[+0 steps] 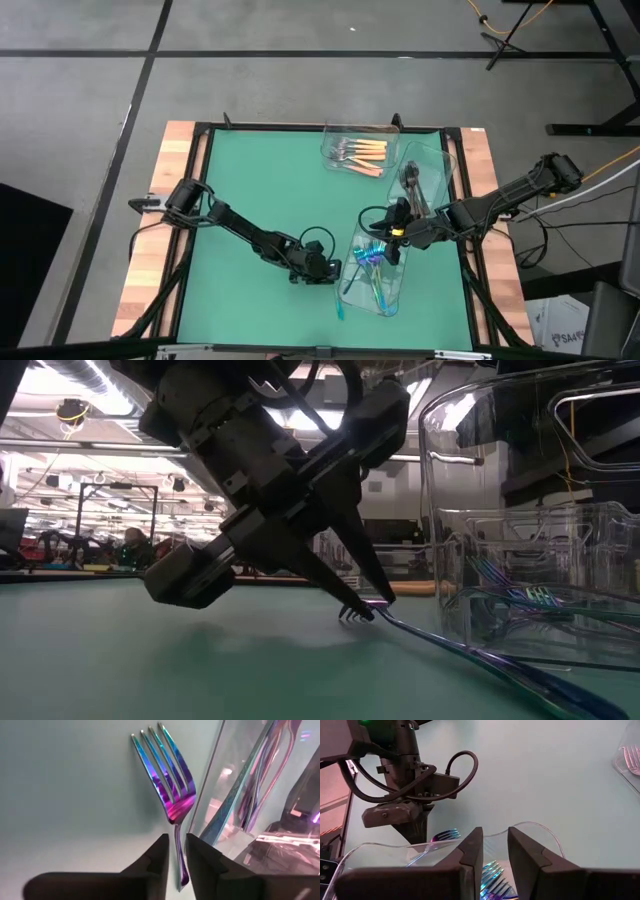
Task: Sort silverware by color (type)
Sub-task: Put the blue fork into the bottom transparent bin
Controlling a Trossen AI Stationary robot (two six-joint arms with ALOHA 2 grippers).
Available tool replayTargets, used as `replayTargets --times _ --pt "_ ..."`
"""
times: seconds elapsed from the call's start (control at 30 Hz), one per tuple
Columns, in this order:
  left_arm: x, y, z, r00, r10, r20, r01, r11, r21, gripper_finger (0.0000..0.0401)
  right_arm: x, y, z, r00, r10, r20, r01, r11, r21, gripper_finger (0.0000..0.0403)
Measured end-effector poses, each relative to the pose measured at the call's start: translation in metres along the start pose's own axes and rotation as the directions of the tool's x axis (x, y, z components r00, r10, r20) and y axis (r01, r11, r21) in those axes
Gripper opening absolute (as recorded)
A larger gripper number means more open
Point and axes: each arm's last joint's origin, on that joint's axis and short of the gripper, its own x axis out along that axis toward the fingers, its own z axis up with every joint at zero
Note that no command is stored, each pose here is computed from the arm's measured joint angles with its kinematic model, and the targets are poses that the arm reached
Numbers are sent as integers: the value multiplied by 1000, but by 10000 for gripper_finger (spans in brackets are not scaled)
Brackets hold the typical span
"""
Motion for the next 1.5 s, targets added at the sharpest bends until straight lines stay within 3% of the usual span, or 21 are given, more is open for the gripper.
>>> replayTargets --times 0.33,0.9,1.1,1.5 --pt "0 0 1 997 -18 80 18 1000 4 113 0 0 0 1000 0 0 0 1000 0 78" --pt "1 2 -2 993 -33 117 32 999 13 111 0 0 0 1000 0 -1 0 1000 0 78" --pt "15 4 -4 991 -97 91 98 995 -9 111 0 0 0 1000 -1 -2 1 1000 -2 78" --pt "18 7 0 988 -86 128 89 996 -19 111 0 0 0 1000 -1 -2 1 1000 -2 78"
